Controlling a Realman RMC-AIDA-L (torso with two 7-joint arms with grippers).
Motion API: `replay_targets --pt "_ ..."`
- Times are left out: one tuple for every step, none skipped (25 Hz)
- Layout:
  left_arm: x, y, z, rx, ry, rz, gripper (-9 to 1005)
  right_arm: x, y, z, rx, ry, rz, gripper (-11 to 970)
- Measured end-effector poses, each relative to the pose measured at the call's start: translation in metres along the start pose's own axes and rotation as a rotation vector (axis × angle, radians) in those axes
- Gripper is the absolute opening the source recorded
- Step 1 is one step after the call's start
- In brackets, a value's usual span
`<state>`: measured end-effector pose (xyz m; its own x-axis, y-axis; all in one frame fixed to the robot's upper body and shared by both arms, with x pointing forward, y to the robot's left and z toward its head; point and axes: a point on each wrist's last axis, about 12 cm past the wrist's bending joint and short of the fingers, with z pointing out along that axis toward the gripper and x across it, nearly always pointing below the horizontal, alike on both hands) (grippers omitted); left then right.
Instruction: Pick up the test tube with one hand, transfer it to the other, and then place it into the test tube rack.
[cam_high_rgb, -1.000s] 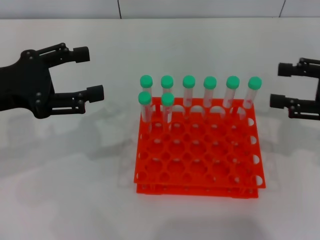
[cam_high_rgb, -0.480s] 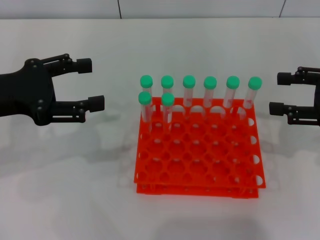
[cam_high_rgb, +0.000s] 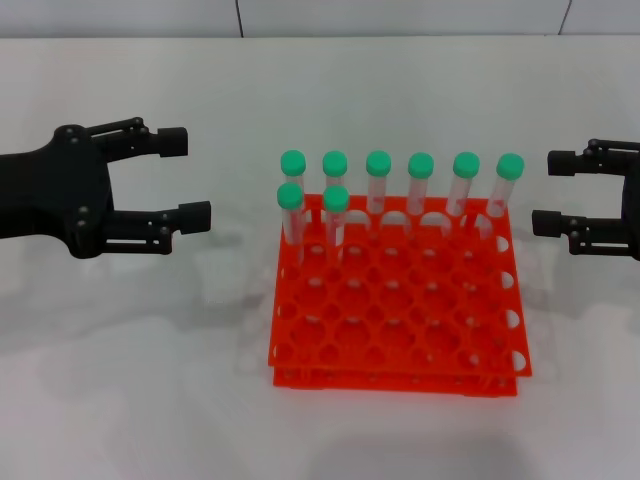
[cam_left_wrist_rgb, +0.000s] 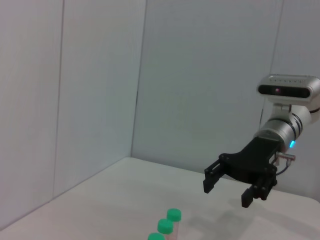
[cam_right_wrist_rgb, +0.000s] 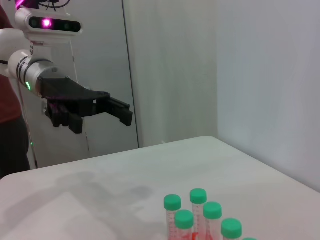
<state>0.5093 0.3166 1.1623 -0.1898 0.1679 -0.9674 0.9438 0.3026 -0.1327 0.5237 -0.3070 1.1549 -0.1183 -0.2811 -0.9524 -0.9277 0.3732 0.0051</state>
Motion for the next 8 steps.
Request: replay_targets --pt "0.0 -0.0001 0.0004 0.002 0.001 0.0 886 -0.0002 0.0 0.0 0.0 0.0 -0.001 707" --pt "0.0 -0.0001 0.0006 0.003 0.002 0.0 886 -0.0006 0.0 -0.0001 0.0 0.0 -0.003 707" --pt "0.0 -0.0001 0.0006 0.003 0.002 0.0 886 -0.001 0.0 -0.0001 0.0 0.0 -0.004 707" --pt "0.0 -0.0001 0.0007 0.003 0.002 -0.001 886 -0.0012 0.0 -0.0001 -0.001 0.001 -0.005 707" --pt "0.0001 -0.0001 0.0007 0.003 0.002 -0.001 886 -0.0013 0.0 -0.0001 -0.001 0.001 -0.006 707" --pt "0.0 0.0 0.0007 0.003 0.002 -0.002 886 -0.0013 0.0 -0.0001 -0.001 0.002 -0.004 707" --pt "-0.0002 0.0001 0.0009 0.003 0.002 -0.003 886 -0.0013 0.0 -0.0001 -0.001 0.002 -0.002 707" --pt "-0.0007 0.0003 0.0014 0.005 0.002 -0.003 886 -0.0013 0.0001 0.0 -0.002 0.002 -0.001 707"
